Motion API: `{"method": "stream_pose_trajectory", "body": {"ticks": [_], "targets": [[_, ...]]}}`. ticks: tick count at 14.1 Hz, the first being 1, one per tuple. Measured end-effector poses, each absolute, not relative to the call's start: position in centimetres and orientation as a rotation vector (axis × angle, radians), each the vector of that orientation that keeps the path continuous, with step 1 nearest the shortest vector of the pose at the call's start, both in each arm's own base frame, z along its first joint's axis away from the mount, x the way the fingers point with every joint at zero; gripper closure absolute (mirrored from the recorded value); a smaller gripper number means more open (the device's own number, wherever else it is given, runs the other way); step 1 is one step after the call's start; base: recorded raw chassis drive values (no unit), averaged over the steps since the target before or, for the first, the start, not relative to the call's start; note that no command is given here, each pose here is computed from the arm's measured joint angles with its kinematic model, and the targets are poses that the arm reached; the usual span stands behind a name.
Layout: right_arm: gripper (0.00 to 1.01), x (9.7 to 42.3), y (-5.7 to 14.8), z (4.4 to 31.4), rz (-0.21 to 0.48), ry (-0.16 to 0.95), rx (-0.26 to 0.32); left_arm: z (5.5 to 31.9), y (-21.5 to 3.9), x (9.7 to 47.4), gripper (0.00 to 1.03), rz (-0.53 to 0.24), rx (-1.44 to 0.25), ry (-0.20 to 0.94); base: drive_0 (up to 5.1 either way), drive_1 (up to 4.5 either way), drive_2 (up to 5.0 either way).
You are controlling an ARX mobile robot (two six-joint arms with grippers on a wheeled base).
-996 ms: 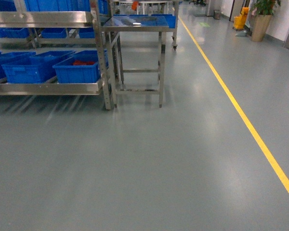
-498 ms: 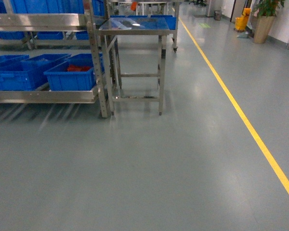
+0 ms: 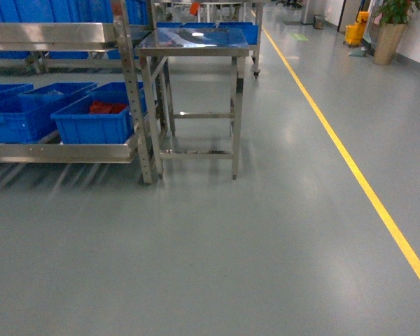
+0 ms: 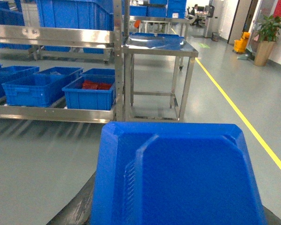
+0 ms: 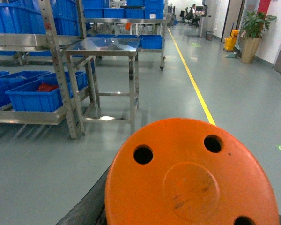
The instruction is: Sort blue parts and orange caps into right shelf containers
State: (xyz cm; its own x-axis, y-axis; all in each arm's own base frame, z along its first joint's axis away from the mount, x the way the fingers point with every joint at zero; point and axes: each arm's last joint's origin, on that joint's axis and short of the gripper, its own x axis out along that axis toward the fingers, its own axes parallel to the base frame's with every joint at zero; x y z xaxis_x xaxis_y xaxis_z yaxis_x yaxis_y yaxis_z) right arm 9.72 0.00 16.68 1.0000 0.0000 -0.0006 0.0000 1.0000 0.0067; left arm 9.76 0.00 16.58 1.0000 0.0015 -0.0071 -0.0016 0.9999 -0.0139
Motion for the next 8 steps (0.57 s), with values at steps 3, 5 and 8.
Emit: {"method": "stream_pose_trajectory", "body": {"ticks": [3, 5, 8], "targets": [[0.57, 9.72, 0.00, 16.71, 0.000, -0.002, 0.007, 16.63, -0.01, 9.76, 0.62, -0.002, -0.014, 0.001, 0.0, 4.17, -4.2], [0.57, 9.72, 0.00, 16.73, 0.000, -0.005, 0.007, 16.60, -0.01, 9.76, 0.62, 0.000, -0.014, 0.005, -0.1, 4.11, -4.3], [0.57, 9.72, 0.00, 16.73, 0.000, -0.006, 0.007, 16.60, -0.01, 9.76, 0.62, 0.000, -0.014, 0.004, 0.0, 4.19, -4.2]]}}
